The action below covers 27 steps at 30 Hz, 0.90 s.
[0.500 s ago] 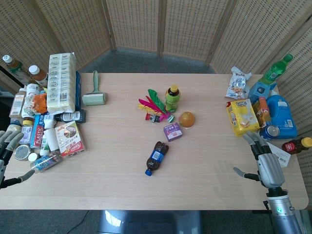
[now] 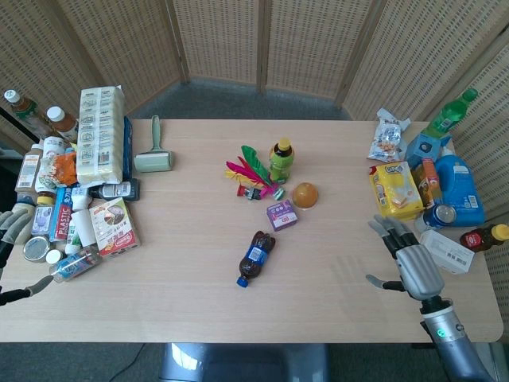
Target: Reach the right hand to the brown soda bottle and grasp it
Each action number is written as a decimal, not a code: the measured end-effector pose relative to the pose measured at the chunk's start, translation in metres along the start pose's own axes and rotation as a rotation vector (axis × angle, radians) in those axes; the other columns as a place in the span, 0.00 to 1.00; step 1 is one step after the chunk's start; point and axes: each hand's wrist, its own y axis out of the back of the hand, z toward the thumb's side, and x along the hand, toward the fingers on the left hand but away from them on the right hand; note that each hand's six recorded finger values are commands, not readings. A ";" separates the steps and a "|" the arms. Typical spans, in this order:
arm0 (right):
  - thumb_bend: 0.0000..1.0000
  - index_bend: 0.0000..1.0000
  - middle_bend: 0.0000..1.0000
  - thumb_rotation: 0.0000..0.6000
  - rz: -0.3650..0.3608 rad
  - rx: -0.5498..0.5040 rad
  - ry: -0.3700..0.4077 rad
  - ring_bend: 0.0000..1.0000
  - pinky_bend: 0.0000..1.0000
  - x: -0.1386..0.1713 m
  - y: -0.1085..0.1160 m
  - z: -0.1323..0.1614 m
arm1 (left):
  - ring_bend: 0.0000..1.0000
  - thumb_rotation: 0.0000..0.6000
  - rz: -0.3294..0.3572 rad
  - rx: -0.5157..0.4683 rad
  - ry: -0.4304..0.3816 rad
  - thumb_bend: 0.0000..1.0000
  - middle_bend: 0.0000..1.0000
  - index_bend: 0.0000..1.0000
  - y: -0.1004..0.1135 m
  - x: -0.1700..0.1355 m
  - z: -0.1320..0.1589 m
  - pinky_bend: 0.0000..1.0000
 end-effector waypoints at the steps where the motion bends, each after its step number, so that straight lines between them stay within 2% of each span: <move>1: 0.05 0.00 0.00 1.00 0.009 0.012 0.026 0.00 0.00 -0.005 -0.001 0.003 | 0.00 1.00 -0.002 -0.003 0.006 0.00 0.00 0.00 0.001 0.000 0.000 0.00; 10: 0.05 0.00 0.00 1.00 0.108 0.165 0.326 0.00 0.00 -0.039 -0.024 0.041 | 0.00 1.00 -0.031 0.005 0.051 0.00 0.00 0.00 -0.001 0.002 -0.005 0.00; 17: 0.05 0.00 0.00 1.00 0.153 0.241 0.588 0.00 0.00 -0.051 -0.051 0.086 | 0.00 1.00 -0.050 -0.003 0.063 0.00 0.00 0.00 -0.007 0.005 -0.009 0.00; 20: 0.05 0.00 0.00 1.00 0.154 0.278 0.668 0.00 0.00 -0.060 -0.060 0.103 | 0.00 1.00 -0.046 0.000 0.062 0.00 0.00 0.00 -0.006 0.005 -0.009 0.00; 27: 0.05 0.00 0.00 1.00 0.203 0.359 0.773 0.00 0.00 -0.088 -0.082 0.128 | 0.00 1.00 -0.038 0.009 0.065 0.00 0.00 0.00 -0.005 0.004 -0.009 0.00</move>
